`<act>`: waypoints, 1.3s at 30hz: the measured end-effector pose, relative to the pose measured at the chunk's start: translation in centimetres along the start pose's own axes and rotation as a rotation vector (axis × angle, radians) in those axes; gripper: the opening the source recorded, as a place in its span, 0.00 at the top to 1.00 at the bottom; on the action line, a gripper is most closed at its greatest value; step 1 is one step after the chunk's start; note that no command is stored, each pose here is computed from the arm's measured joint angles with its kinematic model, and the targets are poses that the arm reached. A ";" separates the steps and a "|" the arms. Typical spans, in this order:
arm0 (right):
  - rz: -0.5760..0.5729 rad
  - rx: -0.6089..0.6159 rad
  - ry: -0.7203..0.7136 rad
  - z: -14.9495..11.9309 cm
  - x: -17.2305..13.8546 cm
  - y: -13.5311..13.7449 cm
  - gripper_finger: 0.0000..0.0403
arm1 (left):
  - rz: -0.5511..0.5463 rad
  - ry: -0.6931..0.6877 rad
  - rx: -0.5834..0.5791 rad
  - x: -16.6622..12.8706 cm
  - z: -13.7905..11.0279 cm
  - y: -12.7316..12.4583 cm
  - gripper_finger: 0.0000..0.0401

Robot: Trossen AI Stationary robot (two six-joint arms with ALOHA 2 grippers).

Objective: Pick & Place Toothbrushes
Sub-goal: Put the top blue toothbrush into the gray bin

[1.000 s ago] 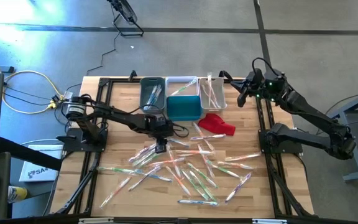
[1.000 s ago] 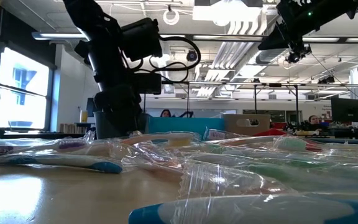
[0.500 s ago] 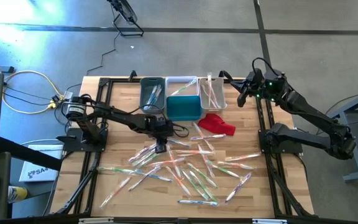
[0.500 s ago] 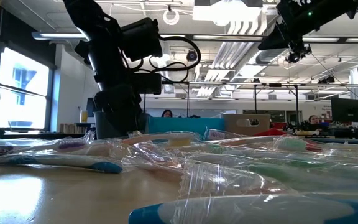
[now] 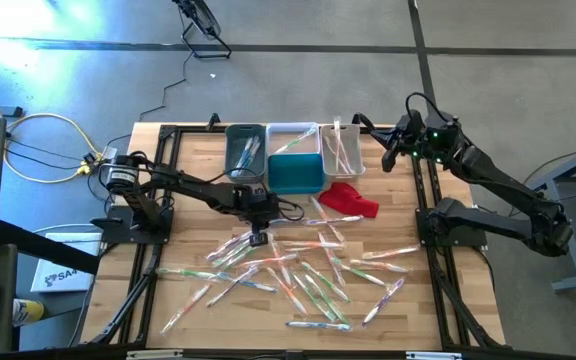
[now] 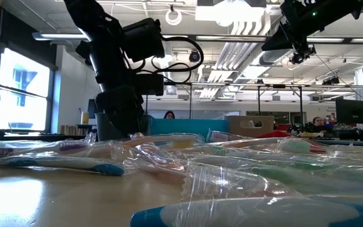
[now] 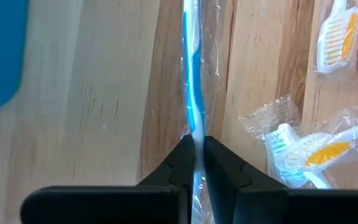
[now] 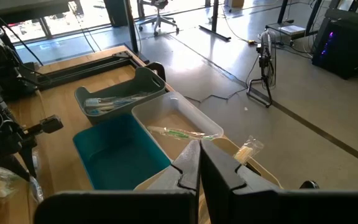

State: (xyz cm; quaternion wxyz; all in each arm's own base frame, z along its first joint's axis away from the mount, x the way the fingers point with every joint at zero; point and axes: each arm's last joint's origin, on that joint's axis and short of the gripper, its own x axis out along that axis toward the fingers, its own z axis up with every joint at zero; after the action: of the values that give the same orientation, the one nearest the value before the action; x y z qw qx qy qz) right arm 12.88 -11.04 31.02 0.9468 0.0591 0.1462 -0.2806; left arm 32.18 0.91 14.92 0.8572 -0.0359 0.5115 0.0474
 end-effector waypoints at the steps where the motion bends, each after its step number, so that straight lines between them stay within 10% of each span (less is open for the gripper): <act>1: 0.000 0.000 0.000 0.0 0.0 0.0 0.99 | 0.000 0.000 0.000 0.0 0.0 0.0 0.95; 18: 0.000 0.000 0.000 0.0 0.0 0.0 0.99 | 0.007 -0.005 0.004 -1.1 0.0 0.1 0.98; 39: 0.001 -0.004 -0.001 0.0 0.0 0.0 0.99 | 0.236 -0.274 -0.230 -12.0 0.1 1.2 0.98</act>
State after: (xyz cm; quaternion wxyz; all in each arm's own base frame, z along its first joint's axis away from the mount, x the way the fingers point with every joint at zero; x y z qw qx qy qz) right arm 12.88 -11.04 31.03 0.9471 0.0573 0.1461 -0.2801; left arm 26.45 1.61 25.52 0.8976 -0.0663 0.3818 0.2099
